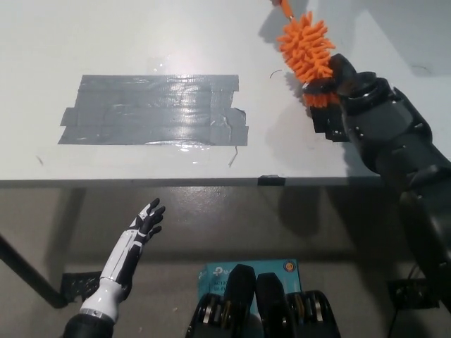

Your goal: A person hands an oraange duster to the robot and the robot grabs it with its right hand and places it on the black marked spot infron tof it on the desk

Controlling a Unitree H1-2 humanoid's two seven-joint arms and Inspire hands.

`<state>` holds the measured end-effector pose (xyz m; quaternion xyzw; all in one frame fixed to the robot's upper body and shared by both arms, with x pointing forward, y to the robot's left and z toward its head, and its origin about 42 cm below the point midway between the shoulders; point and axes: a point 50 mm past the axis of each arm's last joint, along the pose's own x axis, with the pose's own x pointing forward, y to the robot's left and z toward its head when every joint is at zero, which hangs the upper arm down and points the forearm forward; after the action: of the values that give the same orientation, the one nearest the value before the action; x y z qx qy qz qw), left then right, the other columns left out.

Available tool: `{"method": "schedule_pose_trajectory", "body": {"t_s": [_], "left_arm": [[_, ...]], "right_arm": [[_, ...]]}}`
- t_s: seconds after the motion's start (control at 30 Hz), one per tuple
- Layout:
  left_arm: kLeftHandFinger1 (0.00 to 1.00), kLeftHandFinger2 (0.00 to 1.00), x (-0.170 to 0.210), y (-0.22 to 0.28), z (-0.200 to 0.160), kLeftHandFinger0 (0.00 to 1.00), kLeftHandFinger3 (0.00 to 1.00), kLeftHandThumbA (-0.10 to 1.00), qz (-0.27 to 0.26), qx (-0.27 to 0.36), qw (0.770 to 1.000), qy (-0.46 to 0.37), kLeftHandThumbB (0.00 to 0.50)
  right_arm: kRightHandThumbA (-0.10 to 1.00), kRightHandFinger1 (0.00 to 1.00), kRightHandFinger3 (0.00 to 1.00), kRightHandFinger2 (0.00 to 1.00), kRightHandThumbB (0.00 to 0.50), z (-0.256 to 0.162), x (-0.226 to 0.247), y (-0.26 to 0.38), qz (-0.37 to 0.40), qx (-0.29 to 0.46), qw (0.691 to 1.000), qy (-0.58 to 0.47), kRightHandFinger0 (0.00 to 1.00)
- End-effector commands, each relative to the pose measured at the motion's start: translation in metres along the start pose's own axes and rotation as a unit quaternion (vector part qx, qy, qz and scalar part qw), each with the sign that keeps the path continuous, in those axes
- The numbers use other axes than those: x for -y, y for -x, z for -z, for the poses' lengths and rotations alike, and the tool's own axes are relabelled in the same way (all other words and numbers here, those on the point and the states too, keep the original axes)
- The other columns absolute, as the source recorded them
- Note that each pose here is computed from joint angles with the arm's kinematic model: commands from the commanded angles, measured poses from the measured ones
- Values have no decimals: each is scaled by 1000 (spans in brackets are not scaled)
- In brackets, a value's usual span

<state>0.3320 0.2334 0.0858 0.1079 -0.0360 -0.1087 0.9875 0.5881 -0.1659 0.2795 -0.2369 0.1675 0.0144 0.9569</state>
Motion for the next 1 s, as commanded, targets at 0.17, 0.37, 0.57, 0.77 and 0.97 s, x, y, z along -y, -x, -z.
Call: {"method": "schedule_pose_trajectory", "body": {"t_s": [0.17,0.37,0.57,0.77,0.97], "left_arm": [[1000,1000,-6,-8,-10,1000,1000,1000,15,21,1000,-16,153],[1000,1000,-9,-7,-8,1000,1000,1000,17,20,999,-24,167],[1000,1000,-7,-4,-4,1000,1000,1000,18,15,999,-30,171],[1000,1000,-8,-6,-4,1000,1000,1000,16,16,999,-25,171],[1000,1000,-8,-8,-6,1000,1000,1000,15,18,999,-24,166]], "right_arm": [[-100,606,790,923,177,-34,83,6,38,130,989,-63,53],[-100,649,893,949,137,-33,120,27,61,216,974,3,103],[-100,640,912,944,141,-6,127,40,57,213,975,29,159],[-100,675,969,1000,136,18,123,46,49,192,979,57,195],[-100,658,975,988,149,40,105,44,28,171,981,84,189]]}}
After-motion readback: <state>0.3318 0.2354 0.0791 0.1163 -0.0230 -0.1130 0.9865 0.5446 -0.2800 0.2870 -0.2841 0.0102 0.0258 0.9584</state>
